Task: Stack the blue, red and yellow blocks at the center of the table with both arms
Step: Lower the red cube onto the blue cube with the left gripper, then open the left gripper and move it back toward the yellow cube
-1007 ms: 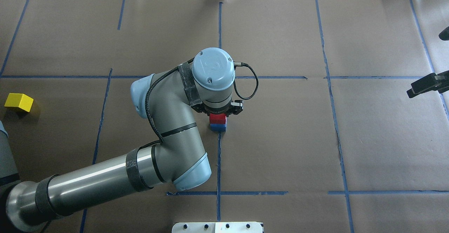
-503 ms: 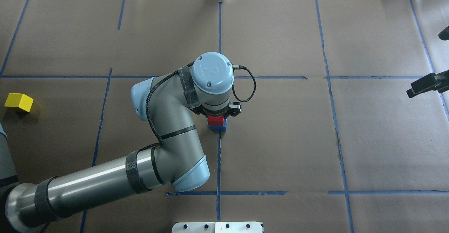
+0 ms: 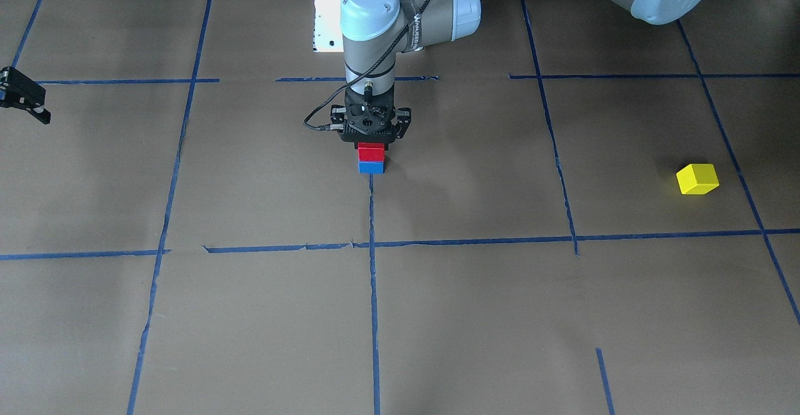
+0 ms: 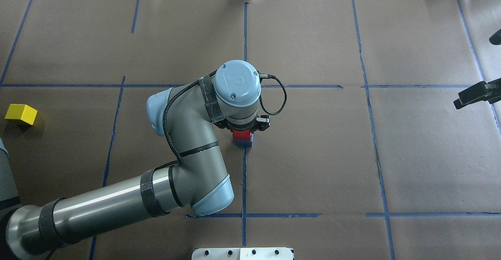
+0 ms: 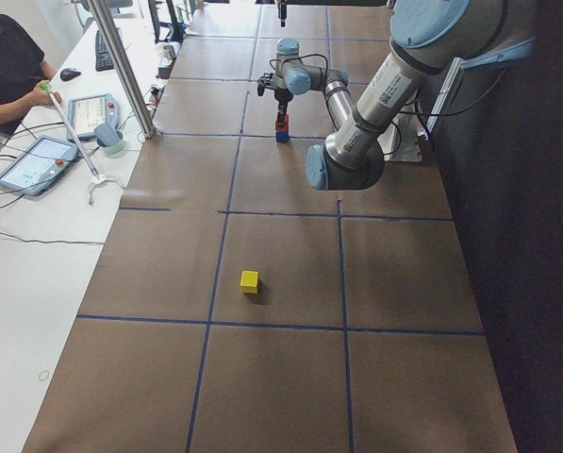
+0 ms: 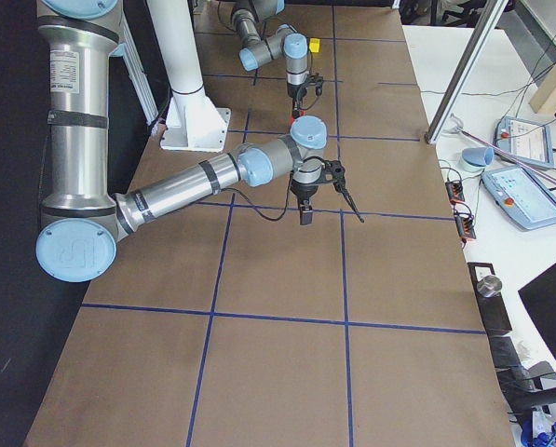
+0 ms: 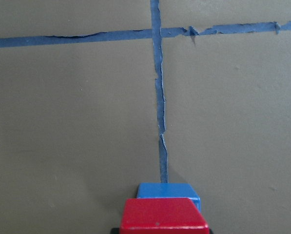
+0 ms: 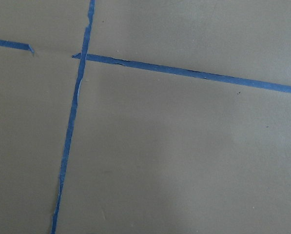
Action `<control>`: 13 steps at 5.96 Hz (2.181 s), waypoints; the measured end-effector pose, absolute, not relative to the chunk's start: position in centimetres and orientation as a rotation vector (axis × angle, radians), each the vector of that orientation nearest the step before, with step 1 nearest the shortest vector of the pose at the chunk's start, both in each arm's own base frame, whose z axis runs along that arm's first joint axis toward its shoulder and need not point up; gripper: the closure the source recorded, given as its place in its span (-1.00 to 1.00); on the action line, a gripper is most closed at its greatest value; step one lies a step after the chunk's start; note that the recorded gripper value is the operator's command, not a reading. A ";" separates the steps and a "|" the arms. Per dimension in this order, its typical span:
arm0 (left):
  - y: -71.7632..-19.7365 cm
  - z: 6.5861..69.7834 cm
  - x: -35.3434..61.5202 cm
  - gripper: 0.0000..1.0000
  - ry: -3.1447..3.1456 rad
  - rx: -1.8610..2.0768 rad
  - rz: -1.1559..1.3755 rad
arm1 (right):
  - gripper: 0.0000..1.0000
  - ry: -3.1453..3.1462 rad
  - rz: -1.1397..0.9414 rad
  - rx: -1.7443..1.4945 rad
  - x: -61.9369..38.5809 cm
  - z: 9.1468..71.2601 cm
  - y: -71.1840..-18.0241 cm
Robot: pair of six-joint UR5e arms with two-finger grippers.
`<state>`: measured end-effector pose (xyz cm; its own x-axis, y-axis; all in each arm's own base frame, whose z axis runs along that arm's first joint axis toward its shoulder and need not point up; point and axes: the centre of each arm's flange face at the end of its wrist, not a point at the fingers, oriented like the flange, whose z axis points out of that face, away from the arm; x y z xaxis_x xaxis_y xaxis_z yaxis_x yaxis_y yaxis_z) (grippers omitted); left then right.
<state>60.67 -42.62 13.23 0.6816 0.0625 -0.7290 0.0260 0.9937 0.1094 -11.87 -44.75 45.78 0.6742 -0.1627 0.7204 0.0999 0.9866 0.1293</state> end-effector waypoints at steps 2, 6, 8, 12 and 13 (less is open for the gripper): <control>-42.4 13.2 60.9 -0.99 0.828 0.114 0.021 | -0.99 -0.817 -0.147 0.080 -11.9 45.9 -44.8; -41.8 11.9 56.5 -1.00 0.887 0.163 0.024 | -0.99 -0.816 -0.144 0.077 -12.0 46.0 -44.9; -42.0 15.5 45.1 -1.00 0.912 0.283 0.102 | -0.99 -0.815 -0.145 0.076 -12.0 46.1 -45.0; -48.1 36.8 20.5 -0.99 0.785 0.219 0.268 | -0.99 -0.813 -0.145 0.073 -11.9 46.3 -44.9; -50.5 42.9 16.4 -1.00 0.806 0.138 0.252 | -0.99 -0.814 -0.146 0.075 -11.9 46.3 -44.8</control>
